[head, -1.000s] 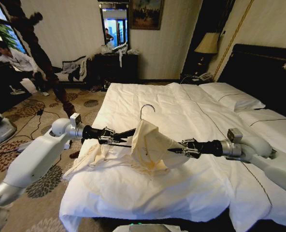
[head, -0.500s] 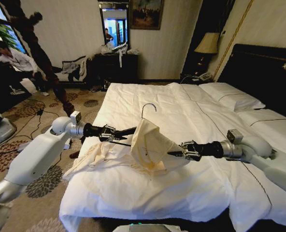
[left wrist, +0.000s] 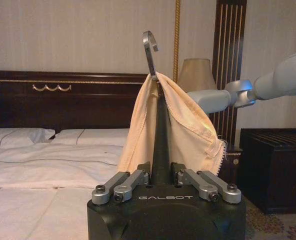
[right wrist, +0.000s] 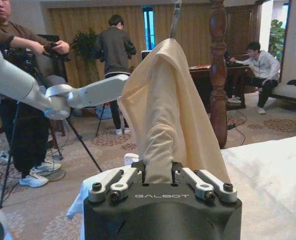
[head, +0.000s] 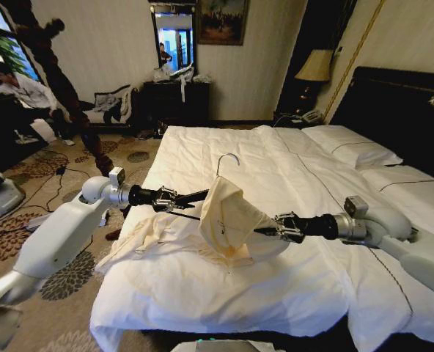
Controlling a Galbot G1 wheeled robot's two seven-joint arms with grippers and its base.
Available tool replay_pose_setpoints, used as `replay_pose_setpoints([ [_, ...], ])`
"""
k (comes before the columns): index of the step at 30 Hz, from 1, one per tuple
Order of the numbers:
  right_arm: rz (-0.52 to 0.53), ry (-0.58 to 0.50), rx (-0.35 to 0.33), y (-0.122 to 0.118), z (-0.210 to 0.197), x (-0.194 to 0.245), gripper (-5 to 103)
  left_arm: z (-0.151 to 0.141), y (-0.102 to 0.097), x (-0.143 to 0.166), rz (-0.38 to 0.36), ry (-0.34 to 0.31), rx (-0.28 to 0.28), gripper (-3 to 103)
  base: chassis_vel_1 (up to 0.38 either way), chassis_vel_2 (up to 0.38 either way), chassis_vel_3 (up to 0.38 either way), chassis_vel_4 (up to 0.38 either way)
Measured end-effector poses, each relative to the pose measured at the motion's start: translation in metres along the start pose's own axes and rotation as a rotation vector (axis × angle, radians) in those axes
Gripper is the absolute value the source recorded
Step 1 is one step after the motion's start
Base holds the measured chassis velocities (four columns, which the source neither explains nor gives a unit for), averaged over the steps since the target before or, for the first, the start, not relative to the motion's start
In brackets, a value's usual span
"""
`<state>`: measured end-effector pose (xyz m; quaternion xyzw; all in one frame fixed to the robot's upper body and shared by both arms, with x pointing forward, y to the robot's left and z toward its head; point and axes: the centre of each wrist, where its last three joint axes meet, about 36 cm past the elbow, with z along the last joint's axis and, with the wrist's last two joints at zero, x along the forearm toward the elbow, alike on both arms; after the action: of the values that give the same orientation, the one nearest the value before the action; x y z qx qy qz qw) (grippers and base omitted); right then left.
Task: Pick up the clothes from the bed and hang them on the clothes hanger.
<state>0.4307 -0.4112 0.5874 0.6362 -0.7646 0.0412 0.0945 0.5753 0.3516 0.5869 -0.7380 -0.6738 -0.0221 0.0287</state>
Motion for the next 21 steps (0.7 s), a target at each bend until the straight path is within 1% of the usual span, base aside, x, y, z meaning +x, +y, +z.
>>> replay_pose_setpoints([
  [8, 0.025, -0.008, -0.005, -0.0011, 0.0027, 0.0013, 21, -0.0002, -0.0011, 0.0026, -0.001, -0.012, -0.008, 18, 0.000, 0.000, 0.000, 0.000],
  [21, 0.028, -0.016, -0.012, -0.0008, 0.0059, 0.0003, 21, -0.0019, -0.0032, 0.0072, -0.001, -0.013, -0.012, 18, 0.000, 0.000, 0.000, 0.000],
])
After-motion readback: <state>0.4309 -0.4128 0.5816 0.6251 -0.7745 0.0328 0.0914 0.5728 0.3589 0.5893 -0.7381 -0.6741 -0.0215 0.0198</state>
